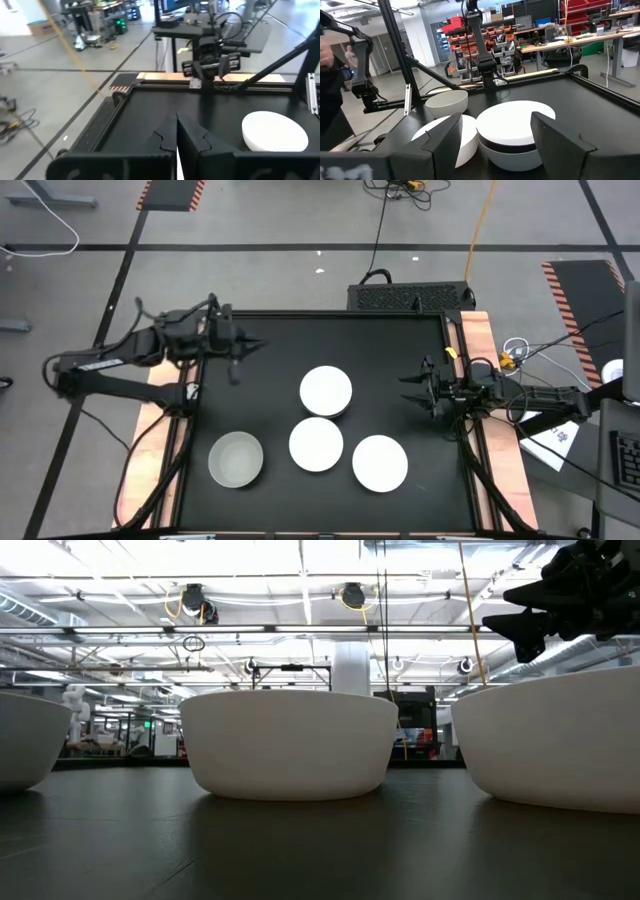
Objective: Nest bowls inside each other
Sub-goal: Stack the right white bowl on the white bowl
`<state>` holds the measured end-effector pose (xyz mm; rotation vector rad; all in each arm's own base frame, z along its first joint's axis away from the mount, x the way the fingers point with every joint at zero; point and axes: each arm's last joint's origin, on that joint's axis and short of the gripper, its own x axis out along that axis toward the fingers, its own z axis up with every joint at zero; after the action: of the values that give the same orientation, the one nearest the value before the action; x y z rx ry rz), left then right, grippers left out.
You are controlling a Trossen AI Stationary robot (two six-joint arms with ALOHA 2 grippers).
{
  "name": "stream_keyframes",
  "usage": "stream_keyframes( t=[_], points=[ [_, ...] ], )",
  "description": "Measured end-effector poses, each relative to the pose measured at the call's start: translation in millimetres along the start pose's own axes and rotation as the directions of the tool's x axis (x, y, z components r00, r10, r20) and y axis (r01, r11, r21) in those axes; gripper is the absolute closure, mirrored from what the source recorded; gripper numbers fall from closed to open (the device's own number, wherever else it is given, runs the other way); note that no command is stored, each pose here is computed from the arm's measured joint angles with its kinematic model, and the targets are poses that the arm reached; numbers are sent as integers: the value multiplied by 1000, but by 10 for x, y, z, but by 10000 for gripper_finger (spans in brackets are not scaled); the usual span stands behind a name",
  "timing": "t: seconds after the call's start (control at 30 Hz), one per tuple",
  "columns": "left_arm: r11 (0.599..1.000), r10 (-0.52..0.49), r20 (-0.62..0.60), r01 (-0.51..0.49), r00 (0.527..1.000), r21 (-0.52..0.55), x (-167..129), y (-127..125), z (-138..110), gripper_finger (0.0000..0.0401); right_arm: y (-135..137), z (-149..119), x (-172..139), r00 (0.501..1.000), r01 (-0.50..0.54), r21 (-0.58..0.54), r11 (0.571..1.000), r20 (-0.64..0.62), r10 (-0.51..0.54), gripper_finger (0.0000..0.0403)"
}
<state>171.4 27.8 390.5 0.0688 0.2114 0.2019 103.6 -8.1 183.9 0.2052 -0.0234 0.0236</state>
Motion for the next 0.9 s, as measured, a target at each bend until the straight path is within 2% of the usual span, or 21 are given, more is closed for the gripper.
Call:
stream_keyframes(
  t=[0.13,0.27,0.4,0.9],
  points=[
    [997,44,19,-43,999,-57,-216,11,-183,399,0,1,0,1000,0,0,1000,1,0,174],
    [993,49,35,-45,998,-106,-350,10,-306,399,2,9,0,1000,-2,6,1000,9,2,174],
    [991,43,26,-40,999,-128,-409,-5,-434,400,2,8,0,1000,-2,6,1000,8,2,174],
    [973,117,-4,-115,993,-202,-631,-8,-922,400,0,0,0,1000,0,15,1000,0,0,174]
  ],
)
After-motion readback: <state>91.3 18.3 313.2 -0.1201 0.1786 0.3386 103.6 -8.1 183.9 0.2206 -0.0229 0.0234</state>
